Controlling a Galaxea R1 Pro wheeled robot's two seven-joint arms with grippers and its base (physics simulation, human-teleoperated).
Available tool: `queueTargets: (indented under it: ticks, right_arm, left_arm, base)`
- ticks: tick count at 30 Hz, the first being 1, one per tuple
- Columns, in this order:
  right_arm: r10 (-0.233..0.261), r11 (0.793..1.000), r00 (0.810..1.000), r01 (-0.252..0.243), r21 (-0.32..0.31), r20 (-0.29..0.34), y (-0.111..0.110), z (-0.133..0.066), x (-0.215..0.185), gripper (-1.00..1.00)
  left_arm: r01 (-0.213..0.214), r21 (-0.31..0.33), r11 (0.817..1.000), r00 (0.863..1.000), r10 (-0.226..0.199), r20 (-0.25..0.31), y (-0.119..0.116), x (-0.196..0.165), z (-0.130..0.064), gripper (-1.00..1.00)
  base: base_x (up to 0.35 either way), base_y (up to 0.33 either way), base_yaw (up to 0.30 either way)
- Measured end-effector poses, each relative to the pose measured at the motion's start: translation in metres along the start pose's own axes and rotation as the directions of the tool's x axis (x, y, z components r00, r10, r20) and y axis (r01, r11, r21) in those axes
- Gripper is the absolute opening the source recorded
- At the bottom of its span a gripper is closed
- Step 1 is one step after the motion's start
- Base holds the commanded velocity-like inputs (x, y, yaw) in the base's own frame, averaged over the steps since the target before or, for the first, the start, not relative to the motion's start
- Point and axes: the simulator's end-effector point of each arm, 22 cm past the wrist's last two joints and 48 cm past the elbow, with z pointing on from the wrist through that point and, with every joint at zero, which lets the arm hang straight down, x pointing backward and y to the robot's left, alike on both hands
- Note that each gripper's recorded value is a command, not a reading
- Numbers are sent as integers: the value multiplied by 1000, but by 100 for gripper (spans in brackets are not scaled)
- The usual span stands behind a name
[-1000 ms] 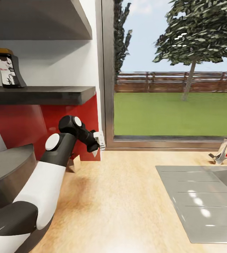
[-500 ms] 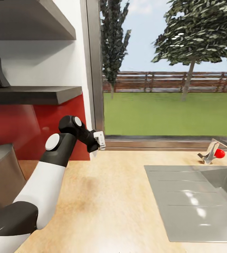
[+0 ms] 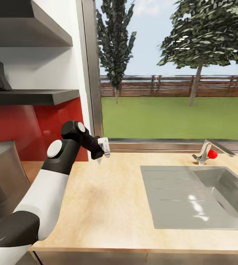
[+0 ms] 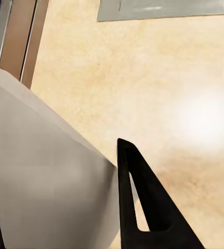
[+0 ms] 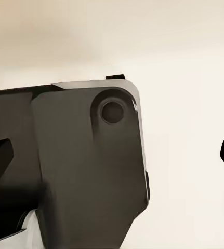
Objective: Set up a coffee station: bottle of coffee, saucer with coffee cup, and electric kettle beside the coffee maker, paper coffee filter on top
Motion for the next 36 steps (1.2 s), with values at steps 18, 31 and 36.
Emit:
queueTargets:
  ticks: [18,31,36]
  right_arm:
    - [0,1000,1000,0,0,0,0,0,0,100]
    - [0,1000,1000,0,2,0,-1,0,0,100]
    - [0,1000,1000,0,2,0,-1,0,0,100]
  left_arm:
    - [-1,-13,1000,1000,2,5,2,-1,-4,-100]
    - [1,-8,1000,1000,-1,4,0,0,-2,-100]
    - [2,-7,1000,1000,-2,4,-1,1,-1,-100]
  base:
    - [-272,-174,210]
    - [-305,-106,183]
    - [-196,-124,6]
